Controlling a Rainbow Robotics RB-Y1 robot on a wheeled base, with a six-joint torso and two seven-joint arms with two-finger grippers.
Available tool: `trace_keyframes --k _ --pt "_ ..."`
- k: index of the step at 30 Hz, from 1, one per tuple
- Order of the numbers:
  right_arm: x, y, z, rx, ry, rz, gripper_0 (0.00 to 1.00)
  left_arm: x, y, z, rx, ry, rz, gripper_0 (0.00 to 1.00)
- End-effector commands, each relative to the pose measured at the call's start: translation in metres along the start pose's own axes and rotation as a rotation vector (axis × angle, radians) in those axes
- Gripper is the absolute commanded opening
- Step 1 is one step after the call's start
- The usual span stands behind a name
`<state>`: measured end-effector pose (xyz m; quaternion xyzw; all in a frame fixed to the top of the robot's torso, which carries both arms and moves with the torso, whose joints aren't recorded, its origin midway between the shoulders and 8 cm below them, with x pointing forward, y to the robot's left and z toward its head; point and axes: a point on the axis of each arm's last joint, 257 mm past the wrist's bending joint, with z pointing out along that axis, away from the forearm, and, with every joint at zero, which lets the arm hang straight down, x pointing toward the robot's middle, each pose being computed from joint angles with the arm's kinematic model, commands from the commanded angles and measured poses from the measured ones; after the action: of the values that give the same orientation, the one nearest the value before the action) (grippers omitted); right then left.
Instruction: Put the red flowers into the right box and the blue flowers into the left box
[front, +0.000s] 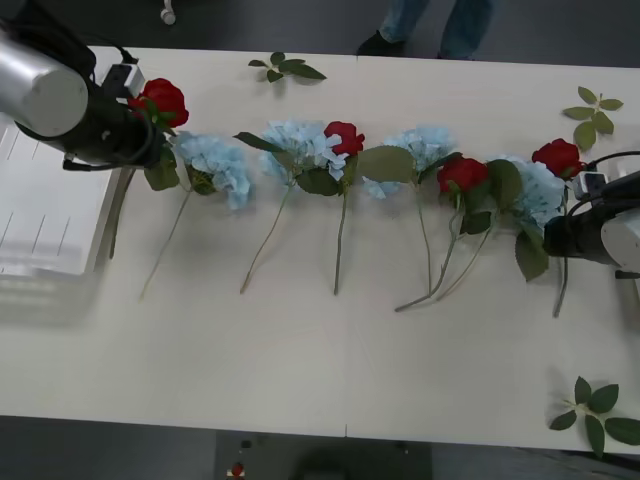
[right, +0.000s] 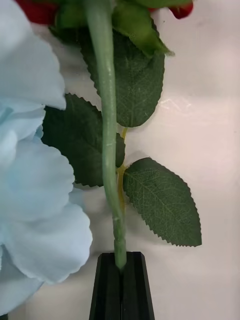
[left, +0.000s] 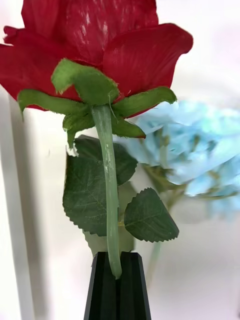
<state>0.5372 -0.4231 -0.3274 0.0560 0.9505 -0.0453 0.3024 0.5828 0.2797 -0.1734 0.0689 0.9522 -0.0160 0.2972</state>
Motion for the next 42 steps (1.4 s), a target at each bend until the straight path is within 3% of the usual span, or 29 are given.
trace_keyframes --k 1,9,20,28,34,41,42 --pt "-0.009 -0.003 -0.003 0.004 -0.021 0.031 0.00 -0.016 0.012 -0.039 0.017 -0.032 0.089 0.00" --pt "-0.038 -0.025 -0.031 0.021 -0.066 0.007 0.00 -0.029 0.019 -0.088 0.040 -0.066 0.115 0.00" --pt "-0.065 -0.064 -0.106 0.094 -0.007 0.003 0.00 -0.030 -0.003 -0.089 0.092 -0.076 0.099 0.00" --pt "-0.079 -0.078 -0.170 0.115 0.033 -0.004 0.00 -0.044 -0.075 -0.092 0.225 -0.141 0.000 0.00" --pt "-0.085 -0.119 -0.183 0.183 0.036 0.006 0.00 -0.051 -0.111 -0.089 0.278 -0.180 -0.057 0.00" --pt "-0.074 -0.179 -0.179 0.265 0.098 -0.070 0.00 -0.050 -0.101 -0.077 0.229 -0.198 -0.052 0.00" --pt "-0.071 -0.190 -0.179 0.279 0.110 -0.078 0.00 -0.047 -0.098 -0.075 0.224 -0.195 -0.048 0.04"
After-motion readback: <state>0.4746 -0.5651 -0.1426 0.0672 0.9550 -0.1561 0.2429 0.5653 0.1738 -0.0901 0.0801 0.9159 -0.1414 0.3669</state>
